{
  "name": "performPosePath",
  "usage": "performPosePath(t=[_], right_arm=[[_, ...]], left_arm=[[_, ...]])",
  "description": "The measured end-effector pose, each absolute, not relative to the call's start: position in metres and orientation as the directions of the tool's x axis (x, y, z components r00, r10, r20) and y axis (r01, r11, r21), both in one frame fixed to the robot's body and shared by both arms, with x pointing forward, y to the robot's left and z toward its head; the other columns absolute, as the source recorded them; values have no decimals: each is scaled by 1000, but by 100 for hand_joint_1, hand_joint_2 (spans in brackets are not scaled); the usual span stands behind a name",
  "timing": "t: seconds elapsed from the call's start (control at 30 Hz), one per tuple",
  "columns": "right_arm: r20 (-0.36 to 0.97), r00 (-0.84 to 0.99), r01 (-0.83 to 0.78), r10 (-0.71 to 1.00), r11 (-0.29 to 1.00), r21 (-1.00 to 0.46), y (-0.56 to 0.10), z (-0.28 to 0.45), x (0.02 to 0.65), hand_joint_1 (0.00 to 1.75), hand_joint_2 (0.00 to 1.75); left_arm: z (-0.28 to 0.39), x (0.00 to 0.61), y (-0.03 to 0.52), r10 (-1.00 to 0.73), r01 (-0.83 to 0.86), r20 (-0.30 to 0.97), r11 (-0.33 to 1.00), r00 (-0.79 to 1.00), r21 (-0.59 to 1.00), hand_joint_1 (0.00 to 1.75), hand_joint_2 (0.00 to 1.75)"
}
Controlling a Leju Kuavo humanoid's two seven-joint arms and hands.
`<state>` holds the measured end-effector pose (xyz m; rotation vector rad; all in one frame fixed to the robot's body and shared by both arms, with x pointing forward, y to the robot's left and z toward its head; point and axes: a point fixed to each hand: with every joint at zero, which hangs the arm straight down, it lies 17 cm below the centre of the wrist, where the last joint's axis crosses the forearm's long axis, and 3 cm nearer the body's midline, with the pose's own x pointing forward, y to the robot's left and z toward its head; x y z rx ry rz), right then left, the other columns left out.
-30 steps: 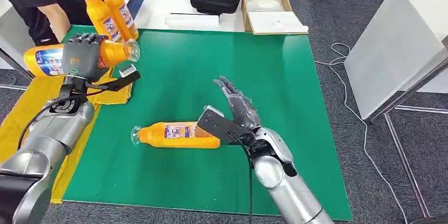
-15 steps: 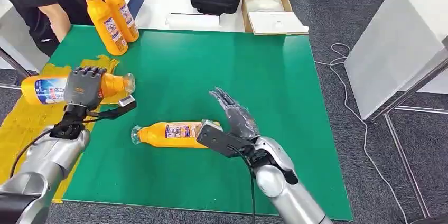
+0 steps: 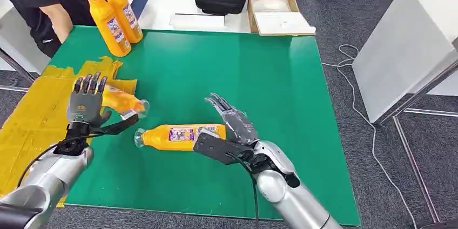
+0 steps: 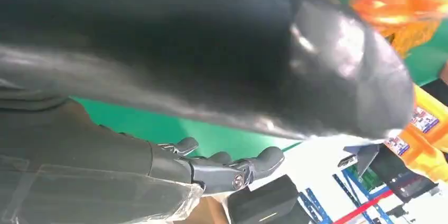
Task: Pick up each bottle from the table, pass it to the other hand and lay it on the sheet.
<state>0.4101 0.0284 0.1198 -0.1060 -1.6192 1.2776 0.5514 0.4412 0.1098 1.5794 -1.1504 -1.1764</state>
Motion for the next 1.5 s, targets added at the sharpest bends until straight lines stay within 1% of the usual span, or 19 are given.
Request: performPosePath(t=[0.17, 0.33, 0.37, 0.4, 0.47, 0.57, 0.6, 0.7, 0.73, 0.8, 0.87, 0.93, 1.13, 1.33, 1.5], right_arm=[[598, -491, -479, 634, 376, -793, 33, 105, 406, 0, 0], [589, -488, -488, 645, 358, -796, 35, 96, 404, 0, 0], [585, -489, -486, 648, 354, -799, 36, 94, 404, 0, 175], [579, -489, -484, 652, 349, -802, 36, 93, 405, 0, 175], [568, -493, -480, 659, 338, -810, 38, 90, 406, 0, 175], [543, -501, -461, 674, 324, -826, 43, 90, 412, 0, 175], [540, -501, -457, 677, 323, -829, 44, 91, 414, 0, 175], [535, -501, -452, 681, 321, -832, 48, 93, 419, 0, 175], [530, -501, -449, 685, 317, -835, 48, 93, 421, 0, 175], [517, -490, -447, 702, 307, -840, 47, 91, 426, 0, 175], [498, -479, -444, 723, 290, -848, 45, 87, 431, 0, 175], [475, -468, -441, 745, 269, -856, 42, 81, 437, 0, 175], [438, -433, -451, 788, 232, -862, 36, 65, 453, 0, 175], [406, -389, -487, 827, 190, -853, 26, 40, 456, 0, 175], [390, -364, -512, 846, 168, -842, 18, 24, 456, 0, 175]], left_arm=[[92, 544, 449, -973, -140, -187, -206, 136, 968, 0, 0], [89, 541, 458, -974, -130, -163, -184, 157, 974, 0, 0], [88, 541, 459, -975, -130, -154, -175, 159, 976, 0, 0], [88, 540, 460, -977, -131, -140, -161, 159, 978, 0, 0], [91, 540, 462, -986, -152, -65, -89, 156, 984, 0, 0], [119, 543, 465, -966, -306, 238, 198, 101, 931, 0, 0], [129, 544, 470, -948, -349, 302, 253, 95, 902, 0, 0], [149, 545, 487, -901, -441, 421, 337, 105, 832, 0, 0], [155, 545, 489, -873, -469, 481, 393, 78, 791, 0, 0], [173, 545, 493, -775, -551, 632, 528, -1, 646, 0, 0], [194, 546, 499, -674, -612, 734, 614, -79, 498, 0, 0], [215, 549, 496, -614, -646, 775, 654, -148, 395, 0, 0], [260, 550, 473, -560, -687, 778, 686, -285, 242, 0, 0], [278, 559, 436, -533, -661, 767, 724, -357, 196, 0, 0], [287, 564, 421, -526, -644, 759, 742, -384, 189, 0, 0]])
